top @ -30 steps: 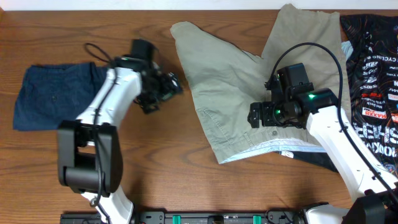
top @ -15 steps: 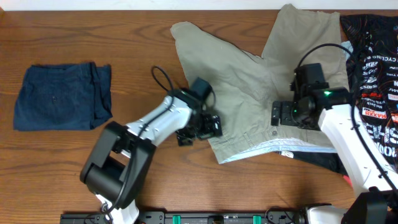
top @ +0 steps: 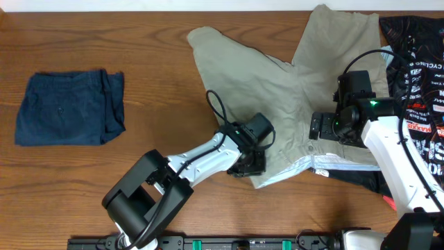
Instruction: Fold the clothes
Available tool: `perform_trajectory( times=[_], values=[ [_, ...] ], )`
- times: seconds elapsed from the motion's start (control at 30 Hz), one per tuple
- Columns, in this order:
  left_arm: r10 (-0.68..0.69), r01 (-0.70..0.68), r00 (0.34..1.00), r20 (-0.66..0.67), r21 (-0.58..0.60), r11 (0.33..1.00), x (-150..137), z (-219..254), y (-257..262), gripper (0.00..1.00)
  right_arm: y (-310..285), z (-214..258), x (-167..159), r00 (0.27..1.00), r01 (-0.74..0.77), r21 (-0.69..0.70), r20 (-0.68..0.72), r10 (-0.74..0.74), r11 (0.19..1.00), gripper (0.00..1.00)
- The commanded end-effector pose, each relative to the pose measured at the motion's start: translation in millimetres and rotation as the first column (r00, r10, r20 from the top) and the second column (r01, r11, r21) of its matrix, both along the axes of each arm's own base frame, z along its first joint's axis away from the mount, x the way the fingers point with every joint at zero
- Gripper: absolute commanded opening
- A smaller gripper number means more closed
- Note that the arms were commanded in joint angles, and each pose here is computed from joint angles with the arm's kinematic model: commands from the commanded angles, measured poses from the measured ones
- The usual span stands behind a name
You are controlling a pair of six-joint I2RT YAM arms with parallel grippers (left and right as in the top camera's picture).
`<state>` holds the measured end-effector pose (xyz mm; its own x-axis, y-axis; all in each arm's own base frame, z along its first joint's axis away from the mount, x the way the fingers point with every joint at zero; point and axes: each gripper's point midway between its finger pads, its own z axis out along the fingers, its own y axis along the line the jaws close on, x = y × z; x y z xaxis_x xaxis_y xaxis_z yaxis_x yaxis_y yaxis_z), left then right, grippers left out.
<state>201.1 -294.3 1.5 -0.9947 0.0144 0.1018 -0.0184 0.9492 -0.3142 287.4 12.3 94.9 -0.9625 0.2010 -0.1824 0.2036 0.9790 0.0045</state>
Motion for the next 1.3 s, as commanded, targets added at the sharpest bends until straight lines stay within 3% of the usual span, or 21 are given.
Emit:
perform_trajectory(
  times=[0.0,0.1,0.27,0.37,0.47,0.5,0.53,0.6,0.7,0.77,1.03,1.27],
  values=[
    [0.03,-0.037,0.999,0.042,0.165,0.986,8,-15,37,0.06,-9,5,-1,1.0,0.028,-0.01,0.012,-0.028,1.0,0.99],
    [0.011,-0.035,0.997,0.073,0.341,0.939,24,-14,89,0.06,-9,4,-2,1.0,0.029,-0.011,0.007,-0.029,1.0,0.99],
    [0.017,-0.095,0.991,0.135,0.596,0.797,84,29,194,0.06,-9,5,-1,1.0,0.029,-0.01,0.009,-0.029,1.0,0.99],
    [0.122,-0.224,0.971,0.207,0.6,0.768,129,67,242,0.06,-9,5,-1,1.0,0.029,-0.01,0.011,-0.029,1.0,0.99],
    [0.29,-0.423,0.902,0.32,0.515,0.746,172,108,287,0.08,-9,5,-1,1.0,0.029,-0.01,0.011,-0.029,1.0,0.99],
    [0.338,-0.47,0.878,0.339,0.471,0.747,181,119,296,0.14,-9,5,-1,1.0,0.029,-0.01,0.01,-0.029,1.0,0.99],
    [0.393,-0.514,0.852,0.347,0.408,0.754,190,128,304,0.32,-9,5,-1,1.0,0.029,-0.01,0.01,-0.029,1.0,0.99],
    [0.477,-0.567,0.816,0.327,0.291,0.771,200,142,311,0.5,-9,5,-1,1.0,0.029,-0.01,0.01,-0.029,1.0,0.99],
    [0.565,-0.586,0.804,0.186,0.085,0.806,196,149,297,0.56,-9,5,0,0.999,0.029,-0.01,0.013,-0.029,1.0,0.99],
    [0.574,-0.579,0.814,0.092,0.039,0.815,183,146,286,0.61,-9,5,1,0.999,0.029,-0.009,0.019,-0.029,1.0,0.99],
    [0.441,-0.43,0.894,-0.075,0.129,0.893,132,112,250,0.76,-9,5,1,0.999,0.029,-0.009,0.019,-0.029,1.0,0.99],
    [0.322,-0.297,0.933,-0.158,0.167,0.94,92,56,212,0.79,-9,5,0,0.999,0.029,-0.009,0.015,-0.029,1.0,0.99]
  ],
)
